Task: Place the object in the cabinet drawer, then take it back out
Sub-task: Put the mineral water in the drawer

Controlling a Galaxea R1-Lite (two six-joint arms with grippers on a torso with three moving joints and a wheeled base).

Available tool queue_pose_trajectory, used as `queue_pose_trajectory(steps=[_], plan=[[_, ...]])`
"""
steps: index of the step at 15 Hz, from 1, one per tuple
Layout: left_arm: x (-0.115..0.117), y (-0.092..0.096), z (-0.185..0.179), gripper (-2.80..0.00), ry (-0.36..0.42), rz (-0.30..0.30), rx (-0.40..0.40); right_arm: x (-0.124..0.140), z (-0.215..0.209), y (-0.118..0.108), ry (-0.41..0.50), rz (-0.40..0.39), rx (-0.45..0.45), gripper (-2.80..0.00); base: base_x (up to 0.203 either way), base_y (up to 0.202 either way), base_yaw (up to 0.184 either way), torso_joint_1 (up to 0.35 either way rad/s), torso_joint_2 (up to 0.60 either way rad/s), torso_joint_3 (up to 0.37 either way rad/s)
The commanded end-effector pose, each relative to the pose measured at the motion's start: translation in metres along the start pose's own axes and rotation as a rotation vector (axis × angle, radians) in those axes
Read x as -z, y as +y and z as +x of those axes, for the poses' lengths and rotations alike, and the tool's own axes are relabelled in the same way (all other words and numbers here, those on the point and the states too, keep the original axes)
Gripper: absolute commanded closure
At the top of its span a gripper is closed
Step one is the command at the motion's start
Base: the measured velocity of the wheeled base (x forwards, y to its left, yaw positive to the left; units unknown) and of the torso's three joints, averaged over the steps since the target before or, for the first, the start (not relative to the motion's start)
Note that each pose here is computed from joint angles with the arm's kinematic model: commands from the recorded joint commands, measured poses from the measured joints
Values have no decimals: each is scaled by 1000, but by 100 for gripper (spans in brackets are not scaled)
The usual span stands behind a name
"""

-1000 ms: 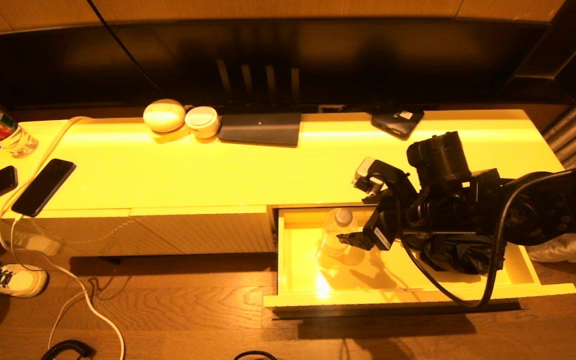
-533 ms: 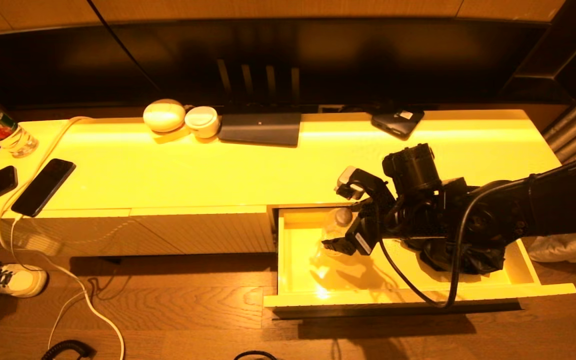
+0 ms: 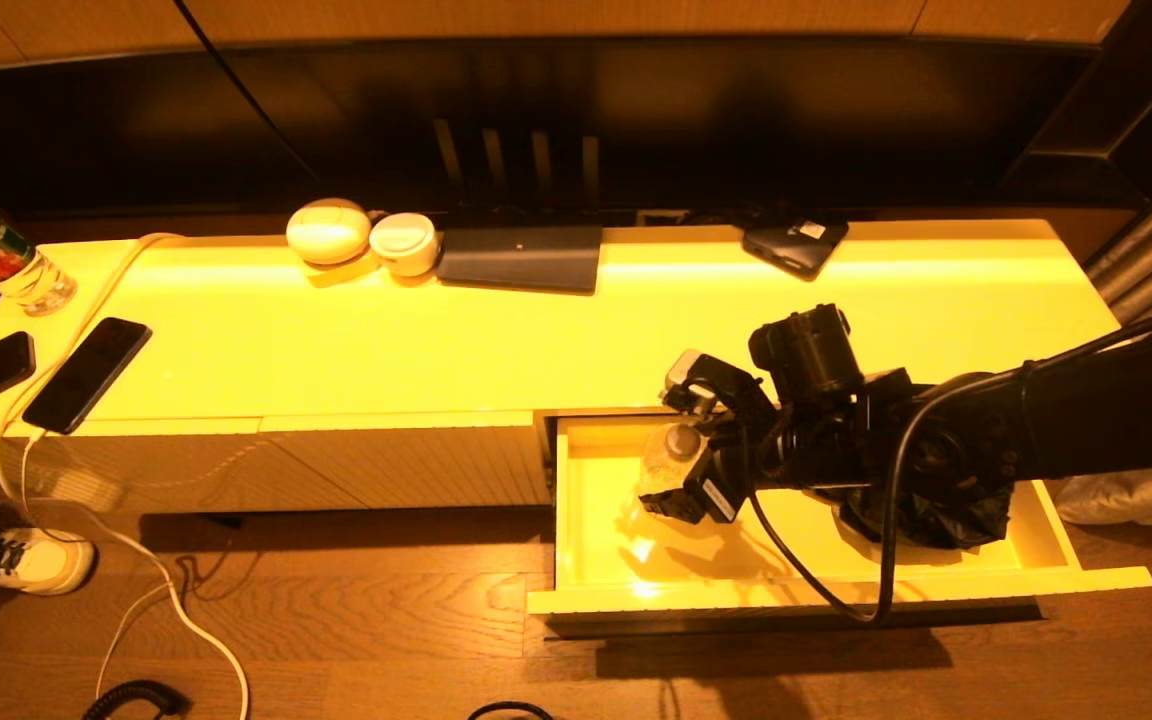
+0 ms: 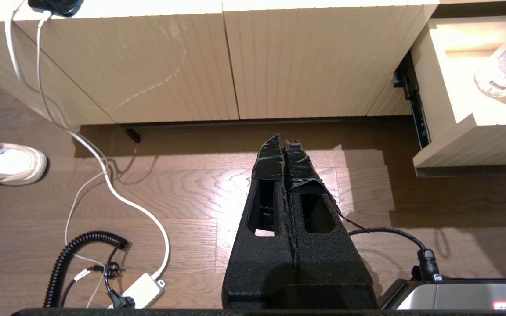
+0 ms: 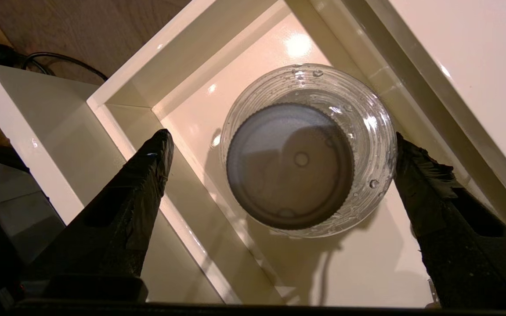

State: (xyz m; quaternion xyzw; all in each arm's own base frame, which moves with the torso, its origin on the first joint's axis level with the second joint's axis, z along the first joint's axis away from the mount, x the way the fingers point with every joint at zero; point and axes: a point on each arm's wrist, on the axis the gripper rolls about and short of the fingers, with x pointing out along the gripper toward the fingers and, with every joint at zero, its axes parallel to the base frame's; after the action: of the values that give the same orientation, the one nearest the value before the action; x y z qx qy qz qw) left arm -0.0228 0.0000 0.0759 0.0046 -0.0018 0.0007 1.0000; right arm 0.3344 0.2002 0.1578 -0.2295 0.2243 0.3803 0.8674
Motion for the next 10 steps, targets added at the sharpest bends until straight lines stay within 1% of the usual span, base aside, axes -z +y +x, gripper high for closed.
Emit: queue_pose_trajectory(steps=[1, 7, 8, 10], plan=[[0, 0, 0, 0, 1, 0, 0, 0, 0, 0, 4, -1, -3, -280, 0, 0, 0, 0, 0, 0], [1, 0, 0, 0, 2, 0, 0, 4, 0, 2, 32, 1, -13, -280, 0, 0, 0, 0, 0, 0], [0, 0, 0, 0, 1, 0, 0, 4, -1, 2, 35, 0, -14, 0, 0, 0, 0, 0, 0, 0], [0, 0, 0, 0, 1, 0, 0, 2, 0, 3, 33, -1, -19, 0, 0, 0, 0, 0, 0, 0]])
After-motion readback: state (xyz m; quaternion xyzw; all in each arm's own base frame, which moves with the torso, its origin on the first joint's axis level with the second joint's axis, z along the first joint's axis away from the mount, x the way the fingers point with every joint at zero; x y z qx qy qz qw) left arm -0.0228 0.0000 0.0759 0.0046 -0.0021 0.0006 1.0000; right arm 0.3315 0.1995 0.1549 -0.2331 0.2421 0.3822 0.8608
